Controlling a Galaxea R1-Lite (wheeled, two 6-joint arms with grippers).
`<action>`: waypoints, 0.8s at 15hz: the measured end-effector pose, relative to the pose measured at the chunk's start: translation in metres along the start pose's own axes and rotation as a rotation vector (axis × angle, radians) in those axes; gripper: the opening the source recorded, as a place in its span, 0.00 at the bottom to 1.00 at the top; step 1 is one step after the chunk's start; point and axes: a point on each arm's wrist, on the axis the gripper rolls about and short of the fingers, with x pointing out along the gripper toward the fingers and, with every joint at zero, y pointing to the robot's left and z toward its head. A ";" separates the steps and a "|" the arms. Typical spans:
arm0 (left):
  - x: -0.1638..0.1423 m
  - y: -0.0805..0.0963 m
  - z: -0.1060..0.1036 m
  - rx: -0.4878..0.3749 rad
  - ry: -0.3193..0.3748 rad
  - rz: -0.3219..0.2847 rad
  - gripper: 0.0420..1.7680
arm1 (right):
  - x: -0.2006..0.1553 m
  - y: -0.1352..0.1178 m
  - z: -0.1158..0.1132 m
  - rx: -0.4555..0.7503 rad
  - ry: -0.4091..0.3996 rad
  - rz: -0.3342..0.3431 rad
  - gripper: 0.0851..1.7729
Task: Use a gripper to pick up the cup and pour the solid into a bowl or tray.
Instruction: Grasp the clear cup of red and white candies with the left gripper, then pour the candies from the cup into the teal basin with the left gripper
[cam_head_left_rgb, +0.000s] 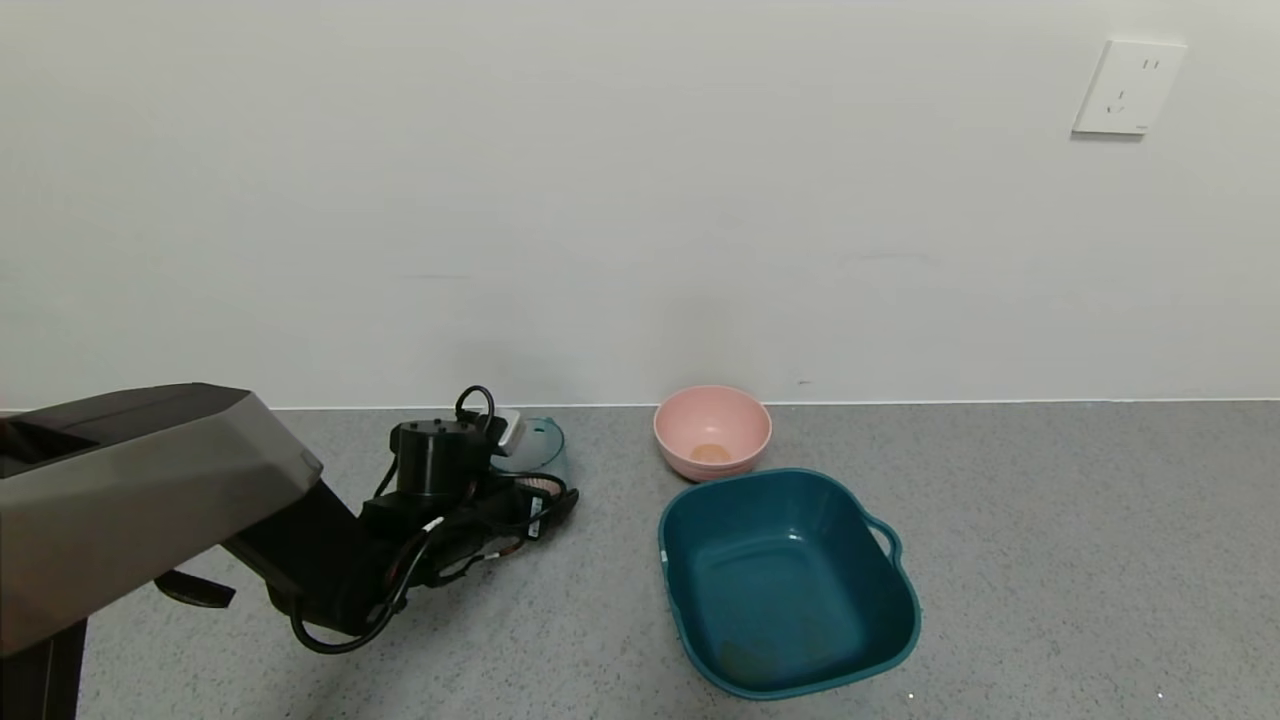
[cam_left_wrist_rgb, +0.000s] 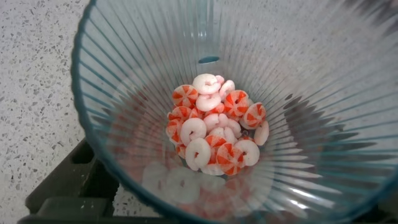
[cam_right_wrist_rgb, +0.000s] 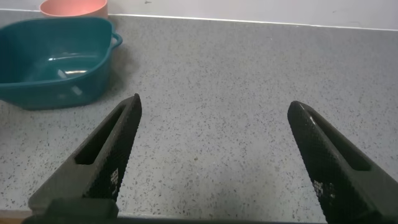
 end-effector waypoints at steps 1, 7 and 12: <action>0.000 0.000 0.000 0.000 -0.003 0.000 0.87 | 0.000 0.000 0.000 0.000 0.000 0.000 0.96; 0.000 0.001 0.000 -0.002 -0.003 0.010 0.72 | 0.000 0.000 0.000 0.000 0.000 0.000 0.96; -0.006 0.001 0.006 0.016 -0.010 0.016 0.71 | 0.000 0.000 0.000 0.000 0.000 0.000 0.96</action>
